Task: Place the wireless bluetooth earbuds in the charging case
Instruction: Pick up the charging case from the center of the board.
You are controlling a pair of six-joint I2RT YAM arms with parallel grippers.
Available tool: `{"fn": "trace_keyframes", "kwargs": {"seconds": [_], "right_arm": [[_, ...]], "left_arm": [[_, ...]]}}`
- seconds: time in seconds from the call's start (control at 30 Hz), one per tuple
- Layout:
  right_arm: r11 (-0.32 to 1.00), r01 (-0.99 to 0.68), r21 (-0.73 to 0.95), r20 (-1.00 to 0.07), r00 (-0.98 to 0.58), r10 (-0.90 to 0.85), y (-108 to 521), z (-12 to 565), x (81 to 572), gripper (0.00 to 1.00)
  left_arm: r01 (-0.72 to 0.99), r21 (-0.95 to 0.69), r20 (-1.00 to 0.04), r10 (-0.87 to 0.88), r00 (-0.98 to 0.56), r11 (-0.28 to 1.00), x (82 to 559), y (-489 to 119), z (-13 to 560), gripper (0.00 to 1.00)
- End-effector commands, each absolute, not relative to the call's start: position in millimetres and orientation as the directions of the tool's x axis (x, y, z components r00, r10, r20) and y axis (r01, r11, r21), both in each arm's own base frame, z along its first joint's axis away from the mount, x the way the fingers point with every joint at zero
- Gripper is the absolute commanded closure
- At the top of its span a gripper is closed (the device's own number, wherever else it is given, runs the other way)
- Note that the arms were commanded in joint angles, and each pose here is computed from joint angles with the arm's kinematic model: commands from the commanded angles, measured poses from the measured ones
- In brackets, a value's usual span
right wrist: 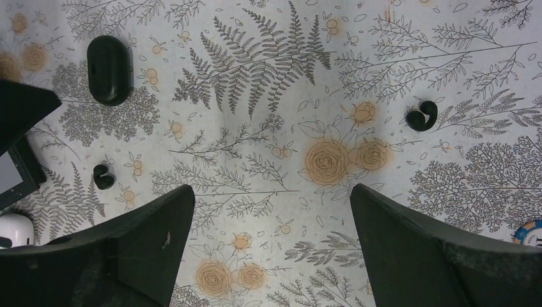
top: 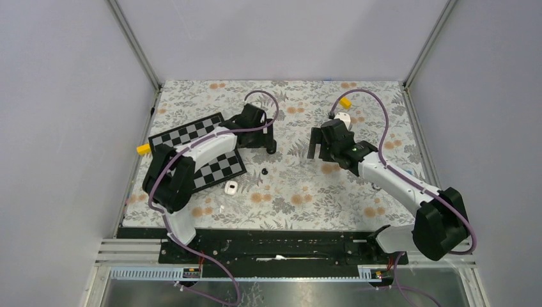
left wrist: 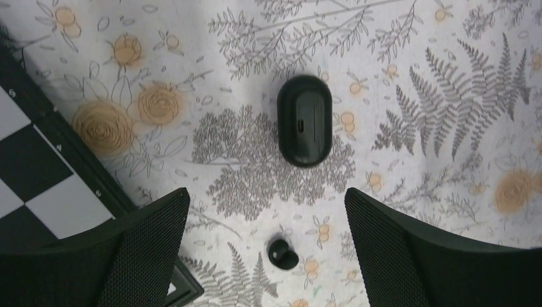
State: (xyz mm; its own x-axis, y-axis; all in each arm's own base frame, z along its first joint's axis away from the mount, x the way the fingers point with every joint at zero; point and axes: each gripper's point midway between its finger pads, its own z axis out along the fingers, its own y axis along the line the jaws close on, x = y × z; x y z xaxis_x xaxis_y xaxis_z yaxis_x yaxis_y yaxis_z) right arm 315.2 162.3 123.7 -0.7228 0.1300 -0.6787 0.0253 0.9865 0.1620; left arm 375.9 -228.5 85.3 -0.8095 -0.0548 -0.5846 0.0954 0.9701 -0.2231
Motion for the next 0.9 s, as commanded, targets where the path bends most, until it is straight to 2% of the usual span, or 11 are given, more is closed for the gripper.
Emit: {"fn": "trace_keyframes", "kwargs": {"seconds": [0.0,0.13,0.37,0.7,0.87], "right_arm": [[0.979,0.016,0.204,-0.715,-0.681,0.160,162.5,140.3,316.0,0.02],[0.978,0.009,0.208,-0.708,-0.689,0.157,164.5,138.2,315.0,0.02],[0.974,0.007,0.225,-0.706,-0.688,0.168,164.8,140.1,311.3,0.02],[0.970,0.001,0.242,-0.700,-0.693,0.175,166.1,137.7,307.2,0.02],[0.967,-0.001,0.253,-0.703,-0.687,0.184,168.2,141.1,309.1,0.02]], "left_arm": [[0.065,-0.164,-0.635,-0.056,-0.770,0.984,401.1,-235.8,89.7,0.09],[0.049,-0.142,-0.612,-0.048,-0.789,0.989,418.7,-249.2,81.9,0.16],[0.049,-0.142,-0.570,-0.041,-0.821,0.989,423.2,-268.2,64.3,0.17],[0.041,-0.093,-0.538,-0.015,-0.843,0.995,418.7,-275.7,41.0,0.34],[0.033,-0.104,-0.524,-0.027,-0.851,0.994,414.9,-280.5,35.2,0.39]]}}
